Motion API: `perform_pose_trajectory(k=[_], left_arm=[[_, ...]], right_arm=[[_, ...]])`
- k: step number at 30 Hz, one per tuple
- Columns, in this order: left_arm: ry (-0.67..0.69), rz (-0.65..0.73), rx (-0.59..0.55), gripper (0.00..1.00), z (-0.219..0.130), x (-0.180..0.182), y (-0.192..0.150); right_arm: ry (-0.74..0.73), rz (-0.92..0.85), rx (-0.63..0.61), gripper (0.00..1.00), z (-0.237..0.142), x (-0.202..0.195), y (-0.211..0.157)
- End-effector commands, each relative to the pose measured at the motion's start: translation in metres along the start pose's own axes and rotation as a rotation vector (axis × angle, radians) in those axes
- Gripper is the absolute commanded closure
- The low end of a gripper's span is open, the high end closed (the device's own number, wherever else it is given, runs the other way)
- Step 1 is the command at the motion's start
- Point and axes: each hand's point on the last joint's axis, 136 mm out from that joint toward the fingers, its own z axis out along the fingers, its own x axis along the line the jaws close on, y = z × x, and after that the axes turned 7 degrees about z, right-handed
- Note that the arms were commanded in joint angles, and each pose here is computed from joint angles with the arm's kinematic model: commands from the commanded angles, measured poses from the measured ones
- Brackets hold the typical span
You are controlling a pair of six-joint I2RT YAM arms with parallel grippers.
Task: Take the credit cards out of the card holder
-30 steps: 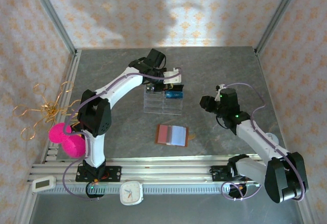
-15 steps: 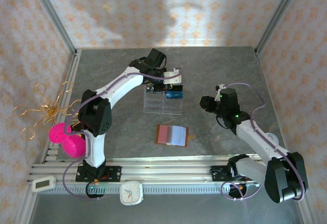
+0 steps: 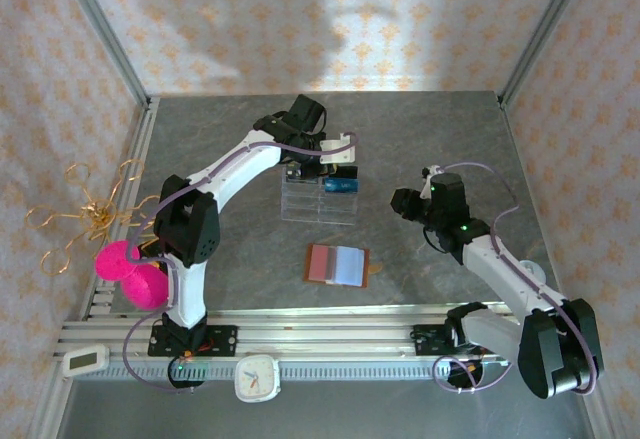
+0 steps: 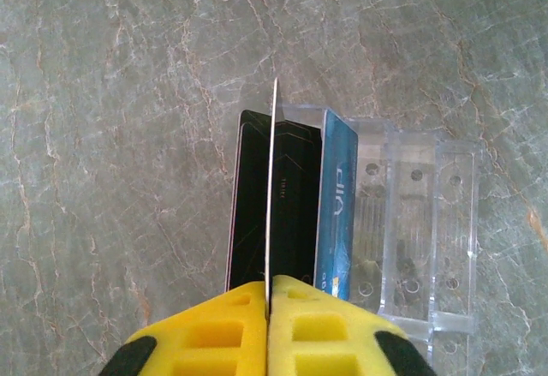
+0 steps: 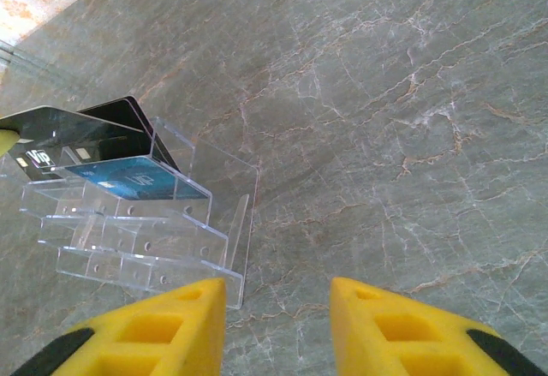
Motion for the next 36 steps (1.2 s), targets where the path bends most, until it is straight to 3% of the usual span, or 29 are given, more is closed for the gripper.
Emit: perform_pose_trajectory(k=[1,4,11,19,26,28,33,36], left_arm=[[0.043,-0.022,0.014,0.87,0.0,0.01,-0.004],[0.056,-0.033,0.016,0.76,0.0,0.012,-0.004],[0.159,-0.082,-0.046,0.7,-0.021,0.034,0.016],[0.3,-0.208,-0.373,0.64,-0.108,0.055,0.096],[0.34,-0.377,-0.494,0.61,-0.106,-0.008,0.14],[0.345,-0.486,-0.553,0.61,-0.103,-0.027,0.141],[0.272,-0.789,-0.786,0.61,-0.106,-0.082,0.124],[0.238,-0.925,-0.861,0.61,-0.105,-0.112,0.103]], right_arm=[[0.01,-0.013,-0.024,0.65,-0.006,0.006,0.007],[0.013,-0.014,-0.028,0.65,-0.007,0.007,0.008],[0.038,-0.014,-0.017,0.62,-0.008,0.013,0.007],[0.128,-0.165,0.06,0.59,-0.004,0.055,-0.03],[0.188,-0.288,0.119,0.59,-0.01,0.079,-0.09],[0.185,-0.315,0.126,0.59,-0.013,0.08,-0.105],[0.188,-0.308,0.138,0.59,-0.022,0.071,-0.13],[0.186,-0.306,0.132,0.59,-0.026,0.065,-0.139]])
